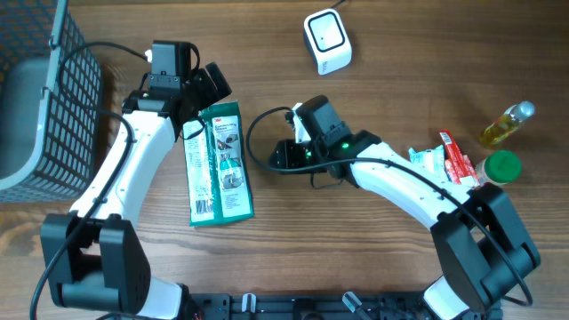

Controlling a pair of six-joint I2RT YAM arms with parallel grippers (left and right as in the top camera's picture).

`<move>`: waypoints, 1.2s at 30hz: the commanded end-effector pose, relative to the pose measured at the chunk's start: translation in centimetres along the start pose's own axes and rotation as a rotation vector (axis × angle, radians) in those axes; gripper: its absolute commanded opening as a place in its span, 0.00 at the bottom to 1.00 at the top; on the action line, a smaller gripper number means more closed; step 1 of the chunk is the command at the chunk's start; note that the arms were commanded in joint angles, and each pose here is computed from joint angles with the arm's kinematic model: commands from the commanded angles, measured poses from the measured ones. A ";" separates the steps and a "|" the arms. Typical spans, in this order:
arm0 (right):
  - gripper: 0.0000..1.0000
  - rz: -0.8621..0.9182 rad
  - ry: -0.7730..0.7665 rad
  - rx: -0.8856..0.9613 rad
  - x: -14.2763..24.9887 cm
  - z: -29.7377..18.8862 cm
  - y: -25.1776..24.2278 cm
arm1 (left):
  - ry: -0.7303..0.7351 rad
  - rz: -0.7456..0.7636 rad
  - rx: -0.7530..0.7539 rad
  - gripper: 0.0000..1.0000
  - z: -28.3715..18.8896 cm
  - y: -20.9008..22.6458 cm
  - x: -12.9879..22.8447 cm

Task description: Scan the item barcode

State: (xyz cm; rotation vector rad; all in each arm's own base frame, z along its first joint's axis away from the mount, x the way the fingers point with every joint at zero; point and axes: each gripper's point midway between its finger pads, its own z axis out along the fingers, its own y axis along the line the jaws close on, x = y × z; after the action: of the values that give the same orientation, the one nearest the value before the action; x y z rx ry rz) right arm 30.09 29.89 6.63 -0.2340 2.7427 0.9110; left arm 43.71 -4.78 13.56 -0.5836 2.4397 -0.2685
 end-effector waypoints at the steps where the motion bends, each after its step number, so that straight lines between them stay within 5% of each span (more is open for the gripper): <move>1: 0.45 0.015 0.013 -0.031 0.1 -0.3 0.4 | -0.003 -0.090 0.013 1.00 -0.1 -0.3 -0.2; 6: 0.46 0.008 0.012 -0.030 0.1 -0.3 0.4 | 0.070 -0.078 -0.183 1.00 -0.2 3.7 2.2; 9: 0.47 0.008 0.006 -0.021 -0.1 -0.3 0.3 | 0.049 -0.066 -0.359 0.56 -0.7 7.1 2.6; 12: 0.47 0.009 -0.009 0.003 -0.3 -0.3 -0.2 | 0.037 -0.040 -0.481 0.52 -1.4 9.5 3.0; 15: 0.47 0.011 -0.028 0.028 -0.6 -0.3 -0.6 | 0.030 -0.029 -0.520 0.31 -1.1 10.6 3.7; 18: 0.47 0.009 -0.040 0.046 -0.8 -0.3 -0.9 | 0.029 -0.028 -0.522 0.33 -0.3 11.3 4.6; 23: 0.48 0.007 -0.049 0.058 -1.0 -0.3 -1.1 | 0.021 -0.031 -0.516 0.07 1.5 12.6 6.8; 36: 0.48 0.025 -0.107 0.132 -2.4 -0.8 -3.0 | 0.128 -0.040 -0.442 0.04 3.3 13.4 11.7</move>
State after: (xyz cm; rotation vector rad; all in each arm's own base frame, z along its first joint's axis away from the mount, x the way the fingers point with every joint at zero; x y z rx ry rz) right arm 31.89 28.05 6.03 -0.1581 2.7205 0.7604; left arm 33.39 2.50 2.06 -0.8236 2.5738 0.3158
